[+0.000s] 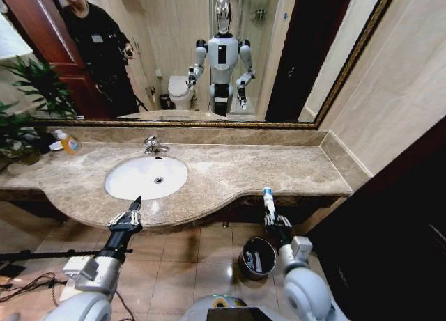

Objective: Pick up the trash from the sink and place it in the trash bin.

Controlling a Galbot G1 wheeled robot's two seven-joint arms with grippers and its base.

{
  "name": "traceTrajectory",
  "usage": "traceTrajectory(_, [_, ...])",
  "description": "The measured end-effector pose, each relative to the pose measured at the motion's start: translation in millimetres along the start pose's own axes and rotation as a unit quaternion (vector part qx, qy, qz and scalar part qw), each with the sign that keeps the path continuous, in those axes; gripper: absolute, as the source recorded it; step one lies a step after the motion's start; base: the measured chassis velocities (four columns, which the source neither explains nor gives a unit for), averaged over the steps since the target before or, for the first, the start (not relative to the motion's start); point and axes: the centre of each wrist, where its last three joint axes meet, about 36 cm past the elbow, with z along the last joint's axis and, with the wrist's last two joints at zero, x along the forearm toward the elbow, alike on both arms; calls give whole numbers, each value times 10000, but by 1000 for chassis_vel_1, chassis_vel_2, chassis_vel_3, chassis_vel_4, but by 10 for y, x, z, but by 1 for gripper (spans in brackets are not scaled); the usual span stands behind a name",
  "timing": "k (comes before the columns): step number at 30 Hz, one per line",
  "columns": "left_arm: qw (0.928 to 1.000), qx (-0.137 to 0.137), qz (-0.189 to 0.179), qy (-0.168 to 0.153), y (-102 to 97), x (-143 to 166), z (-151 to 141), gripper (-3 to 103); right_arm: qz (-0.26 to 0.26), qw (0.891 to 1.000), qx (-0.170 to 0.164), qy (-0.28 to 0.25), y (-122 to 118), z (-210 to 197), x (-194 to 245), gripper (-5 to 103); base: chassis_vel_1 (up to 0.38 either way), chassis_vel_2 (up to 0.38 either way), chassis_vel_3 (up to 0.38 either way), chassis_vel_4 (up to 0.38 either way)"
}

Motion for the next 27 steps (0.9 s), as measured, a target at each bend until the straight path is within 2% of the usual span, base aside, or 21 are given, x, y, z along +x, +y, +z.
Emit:
traceTrajectory(11, [10000,0,0,0,0,0,0,0,243,9991,279,212,-27,734,-184,25,0,0,0,0])
traceTrajectory(15, [10000,0,0,0,0,0,0,0,300,9986,271,329,-28,942,-250,25,0,0,0,0])
traceTrajectory(18, [10000,0,0,0,0,0,0,0,300,9980,145,543,-32,1174,-331,25,0,0,0,0])
traceTrajectory(25, [10000,0,0,0,0,0,0,0,218,9965,305,745,-176,1787,-580,25,0,0,0,0])
traceTrajectory(27, [10000,0,0,0,0,0,0,0,200,9963,284,789,-180,1838,-607,25,0,0,0,0])
